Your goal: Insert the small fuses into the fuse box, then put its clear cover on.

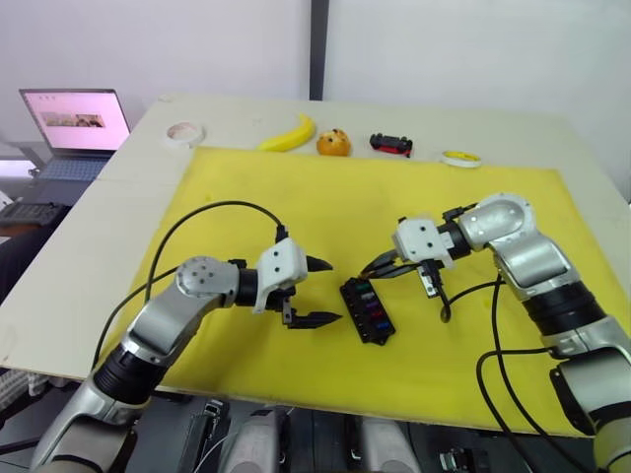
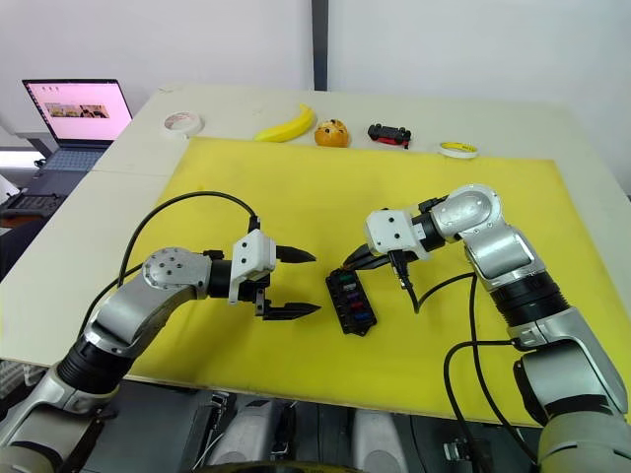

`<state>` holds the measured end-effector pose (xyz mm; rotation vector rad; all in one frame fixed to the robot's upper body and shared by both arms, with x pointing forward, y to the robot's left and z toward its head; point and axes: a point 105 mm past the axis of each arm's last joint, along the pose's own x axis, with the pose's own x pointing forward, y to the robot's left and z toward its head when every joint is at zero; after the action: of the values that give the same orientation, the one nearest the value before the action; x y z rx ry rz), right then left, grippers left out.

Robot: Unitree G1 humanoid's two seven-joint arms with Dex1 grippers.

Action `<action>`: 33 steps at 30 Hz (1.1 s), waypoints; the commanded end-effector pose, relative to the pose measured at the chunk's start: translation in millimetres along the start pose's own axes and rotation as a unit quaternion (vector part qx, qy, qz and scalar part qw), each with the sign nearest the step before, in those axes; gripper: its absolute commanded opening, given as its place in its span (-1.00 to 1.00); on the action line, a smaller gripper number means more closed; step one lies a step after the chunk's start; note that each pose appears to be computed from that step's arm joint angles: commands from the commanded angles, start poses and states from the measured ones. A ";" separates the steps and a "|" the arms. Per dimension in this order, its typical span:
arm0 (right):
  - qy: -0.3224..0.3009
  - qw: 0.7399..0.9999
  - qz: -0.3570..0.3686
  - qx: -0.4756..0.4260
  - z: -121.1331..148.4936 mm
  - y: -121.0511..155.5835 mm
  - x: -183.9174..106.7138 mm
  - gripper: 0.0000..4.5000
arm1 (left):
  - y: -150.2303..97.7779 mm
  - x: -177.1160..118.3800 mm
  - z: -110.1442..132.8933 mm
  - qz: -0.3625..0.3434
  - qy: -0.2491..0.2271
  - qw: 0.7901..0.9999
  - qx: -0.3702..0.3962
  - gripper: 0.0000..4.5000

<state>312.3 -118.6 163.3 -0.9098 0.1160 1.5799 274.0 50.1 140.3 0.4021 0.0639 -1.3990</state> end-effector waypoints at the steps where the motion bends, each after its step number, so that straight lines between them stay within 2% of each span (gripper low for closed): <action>1: -0.009 1.000 -0.009 -0.017 8.7 -2.4 -3.5 -1.00 | 4.1 -2.3 11.1 0.007 -0.011 1.000 0.021 0.97; 11: -0.022 1.000 -0.009 -0.013 17.2 -1.6 -2.4 -1.00 | 3.7 -0.7 11.3 0.008 -0.011 1.000 0.026 0.97; 33: 0.008 1.000 -0.014 -0.016 3.4 -2.6 1.9 -1.00 | 3.5 -0.6 8.8 0.008 -0.009 0.999 0.032 0.97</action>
<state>312.0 -114.1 155.5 -0.9149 0.1314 1.5693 275.1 47.9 139.1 0.4270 0.0560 -1.3984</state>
